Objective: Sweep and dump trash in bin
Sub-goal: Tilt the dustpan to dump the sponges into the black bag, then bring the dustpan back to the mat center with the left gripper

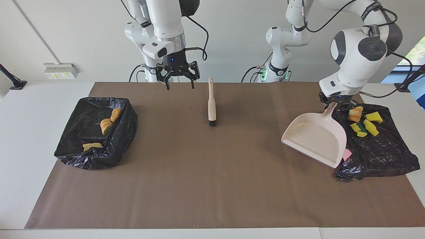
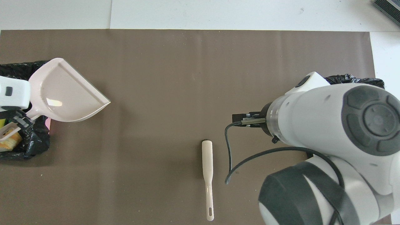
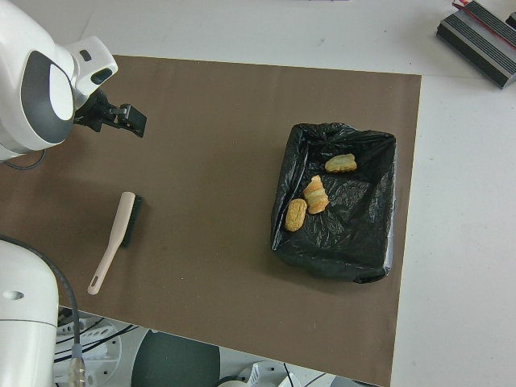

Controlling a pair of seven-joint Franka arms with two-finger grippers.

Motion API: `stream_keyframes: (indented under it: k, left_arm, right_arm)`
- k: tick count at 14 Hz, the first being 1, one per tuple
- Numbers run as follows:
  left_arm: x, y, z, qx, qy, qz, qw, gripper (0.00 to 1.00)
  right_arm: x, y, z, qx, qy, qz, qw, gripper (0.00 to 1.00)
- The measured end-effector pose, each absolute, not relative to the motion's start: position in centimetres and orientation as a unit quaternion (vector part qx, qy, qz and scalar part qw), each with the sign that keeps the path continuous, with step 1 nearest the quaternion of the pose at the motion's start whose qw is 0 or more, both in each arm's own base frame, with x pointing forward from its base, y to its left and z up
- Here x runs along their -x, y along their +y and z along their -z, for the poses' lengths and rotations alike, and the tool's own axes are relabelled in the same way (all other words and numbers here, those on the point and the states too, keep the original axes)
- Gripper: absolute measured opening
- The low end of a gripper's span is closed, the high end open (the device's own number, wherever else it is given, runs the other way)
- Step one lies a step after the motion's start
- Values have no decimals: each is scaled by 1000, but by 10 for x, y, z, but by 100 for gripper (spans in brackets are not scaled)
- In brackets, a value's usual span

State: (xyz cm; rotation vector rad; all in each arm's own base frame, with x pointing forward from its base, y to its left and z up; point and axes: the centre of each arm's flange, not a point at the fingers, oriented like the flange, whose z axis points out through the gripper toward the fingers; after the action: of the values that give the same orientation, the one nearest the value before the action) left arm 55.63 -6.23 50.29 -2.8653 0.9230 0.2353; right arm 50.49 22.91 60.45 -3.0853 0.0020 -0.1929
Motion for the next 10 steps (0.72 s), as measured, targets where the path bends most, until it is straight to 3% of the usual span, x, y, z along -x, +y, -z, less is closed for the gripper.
stream_keyframes:
  k: [6, 10]
  left_arm:
    - [-547, -241, -472, 984, 173, -34, 22, 31]
    - [-551, -337, -438, 992, 122, -32, 9, 31]
  right_arm:
    - [-509, 206, -618, 998, -13, 57, 18, 100]
    - [-531, 106, -635, 998, 17, 63, 16, 100]
